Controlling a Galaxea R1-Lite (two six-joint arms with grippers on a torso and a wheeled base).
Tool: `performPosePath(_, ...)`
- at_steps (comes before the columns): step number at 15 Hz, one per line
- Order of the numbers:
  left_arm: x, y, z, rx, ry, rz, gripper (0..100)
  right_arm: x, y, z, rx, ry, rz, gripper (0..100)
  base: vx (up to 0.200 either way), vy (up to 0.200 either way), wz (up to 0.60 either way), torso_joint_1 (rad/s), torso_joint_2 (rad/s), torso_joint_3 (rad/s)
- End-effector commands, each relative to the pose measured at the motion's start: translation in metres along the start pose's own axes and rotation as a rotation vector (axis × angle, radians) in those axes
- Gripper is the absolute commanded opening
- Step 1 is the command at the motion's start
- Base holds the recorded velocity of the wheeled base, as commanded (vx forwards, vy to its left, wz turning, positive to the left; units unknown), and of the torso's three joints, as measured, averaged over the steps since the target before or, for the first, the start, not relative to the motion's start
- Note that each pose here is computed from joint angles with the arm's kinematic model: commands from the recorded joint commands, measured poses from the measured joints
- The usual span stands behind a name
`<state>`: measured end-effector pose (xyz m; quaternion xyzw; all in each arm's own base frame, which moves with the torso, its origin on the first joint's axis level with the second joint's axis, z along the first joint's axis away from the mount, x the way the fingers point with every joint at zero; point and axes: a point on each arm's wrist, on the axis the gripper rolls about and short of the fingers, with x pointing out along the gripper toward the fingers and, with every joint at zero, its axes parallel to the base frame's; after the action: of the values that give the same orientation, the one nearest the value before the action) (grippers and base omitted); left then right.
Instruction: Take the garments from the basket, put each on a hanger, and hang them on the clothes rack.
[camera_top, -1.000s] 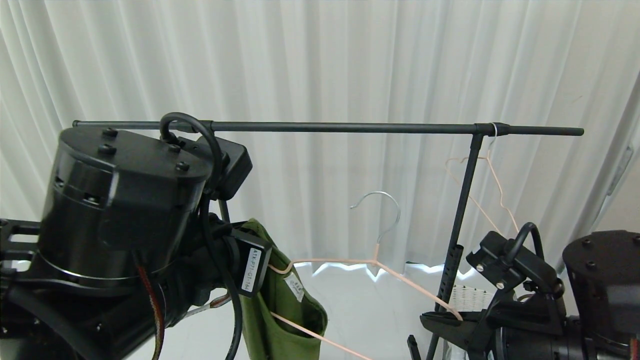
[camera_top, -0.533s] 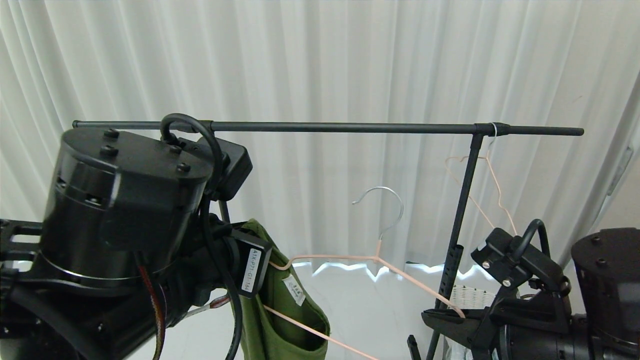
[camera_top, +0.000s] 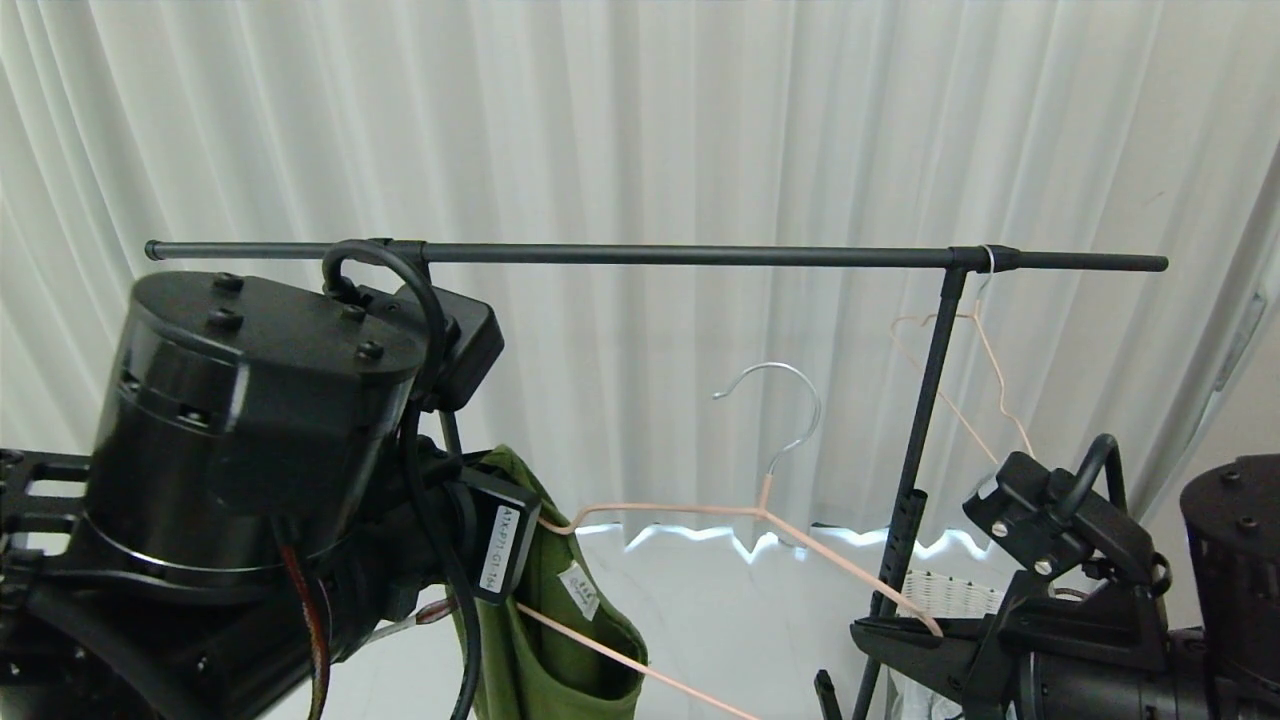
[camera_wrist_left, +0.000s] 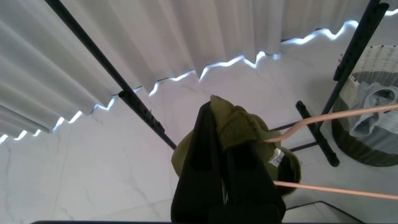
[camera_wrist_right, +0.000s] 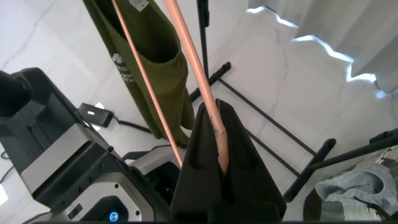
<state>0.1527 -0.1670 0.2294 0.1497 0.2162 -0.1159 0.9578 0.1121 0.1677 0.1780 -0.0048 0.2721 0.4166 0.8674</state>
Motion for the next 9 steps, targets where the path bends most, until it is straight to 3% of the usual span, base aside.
performPosePath(1,-0.0002,0.0002,-0.0004,0.0,0.0,0.0,0,-0.0019,0.0003,-0.0006,-0.001,-0.003,0.003,0,0.0,0.0,0.0,0.0,0.0,0.0)
performPosePath(9,0.0013,0.0006,-0.0025,0.003,0.009,0.005,0,-0.0042,0.0014,0.0037,-0.002,-0.027,0.009,0,0.0,0.0,0.0,0.0,0.0,0.0)
